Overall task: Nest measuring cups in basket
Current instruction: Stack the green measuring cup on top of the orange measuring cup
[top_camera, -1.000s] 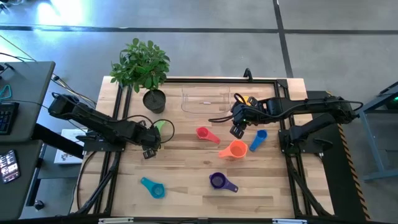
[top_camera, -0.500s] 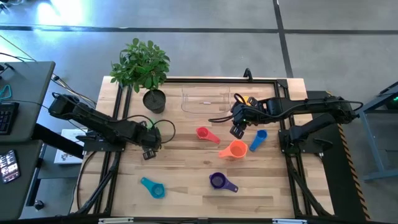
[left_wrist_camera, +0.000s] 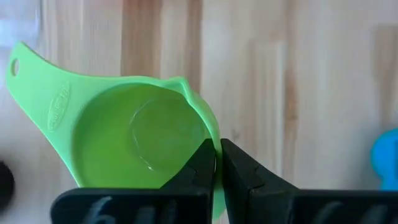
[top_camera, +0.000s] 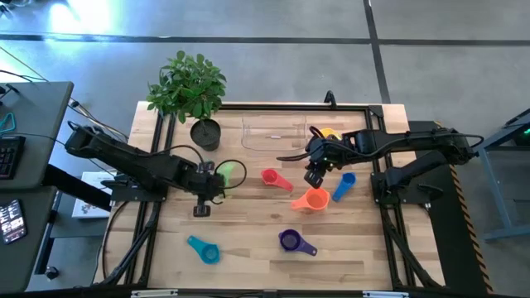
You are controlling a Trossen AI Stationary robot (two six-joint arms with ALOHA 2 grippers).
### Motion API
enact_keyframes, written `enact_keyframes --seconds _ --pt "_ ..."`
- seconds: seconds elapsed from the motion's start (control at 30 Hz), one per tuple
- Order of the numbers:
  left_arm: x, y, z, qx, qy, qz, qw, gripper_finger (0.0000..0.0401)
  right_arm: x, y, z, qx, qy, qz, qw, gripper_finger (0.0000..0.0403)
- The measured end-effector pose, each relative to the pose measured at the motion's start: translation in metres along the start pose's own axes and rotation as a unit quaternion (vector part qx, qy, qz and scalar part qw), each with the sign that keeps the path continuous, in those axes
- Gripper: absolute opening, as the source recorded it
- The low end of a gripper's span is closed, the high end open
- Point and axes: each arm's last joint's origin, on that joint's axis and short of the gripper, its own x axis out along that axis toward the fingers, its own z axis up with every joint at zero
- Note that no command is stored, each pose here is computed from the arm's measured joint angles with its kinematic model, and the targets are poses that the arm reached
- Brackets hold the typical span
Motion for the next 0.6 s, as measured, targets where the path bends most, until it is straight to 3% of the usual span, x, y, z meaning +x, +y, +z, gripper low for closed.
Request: enact_keyframes --seconds 0.33,0.6 --pt "-0.034 -0.006 0.028 0.153 -0.071 -0.006 0.986 0.0006 -0.001 0.008 0.004 0.041 0.006 0.078 0.996 0.0138" --pt "-0.047 -0.007 0.037 0.276 -0.098 0.0 0.956 0.0006 -0.003 0.018 0.013 0.122 -0.023 0.143 0.982 0.0138"
